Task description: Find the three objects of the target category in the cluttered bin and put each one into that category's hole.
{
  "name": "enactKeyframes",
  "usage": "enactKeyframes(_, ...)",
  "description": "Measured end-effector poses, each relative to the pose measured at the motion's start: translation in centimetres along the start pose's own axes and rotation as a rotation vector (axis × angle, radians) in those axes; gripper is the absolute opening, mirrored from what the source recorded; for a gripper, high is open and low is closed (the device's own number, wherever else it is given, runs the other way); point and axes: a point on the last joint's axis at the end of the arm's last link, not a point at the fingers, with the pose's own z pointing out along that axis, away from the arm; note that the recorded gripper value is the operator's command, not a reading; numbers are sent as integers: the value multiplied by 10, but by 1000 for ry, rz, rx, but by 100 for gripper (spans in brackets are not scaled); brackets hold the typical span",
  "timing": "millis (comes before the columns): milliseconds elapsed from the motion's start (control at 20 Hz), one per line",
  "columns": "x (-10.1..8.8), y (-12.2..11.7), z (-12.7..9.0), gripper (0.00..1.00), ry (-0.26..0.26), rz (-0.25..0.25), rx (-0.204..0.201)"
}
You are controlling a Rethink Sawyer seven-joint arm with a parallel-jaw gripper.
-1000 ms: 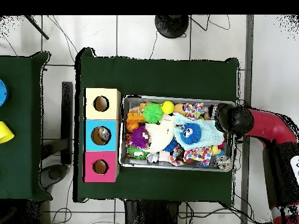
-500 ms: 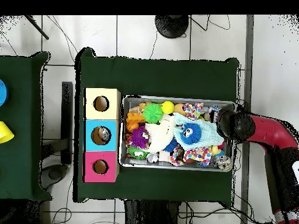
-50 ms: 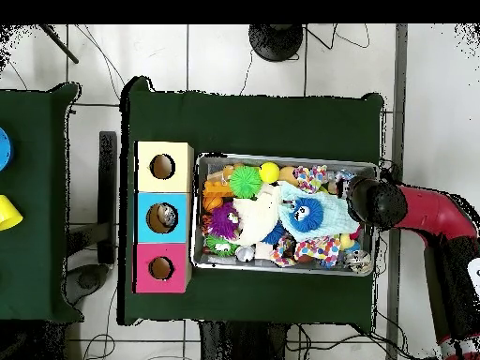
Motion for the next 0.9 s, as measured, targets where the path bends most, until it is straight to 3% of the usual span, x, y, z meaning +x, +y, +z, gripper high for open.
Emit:
enactKeyframes(400,-2,1,11,100,-35,-18,11)
enactKeyframes(900,-4,3,13,100,-40,-22,10)
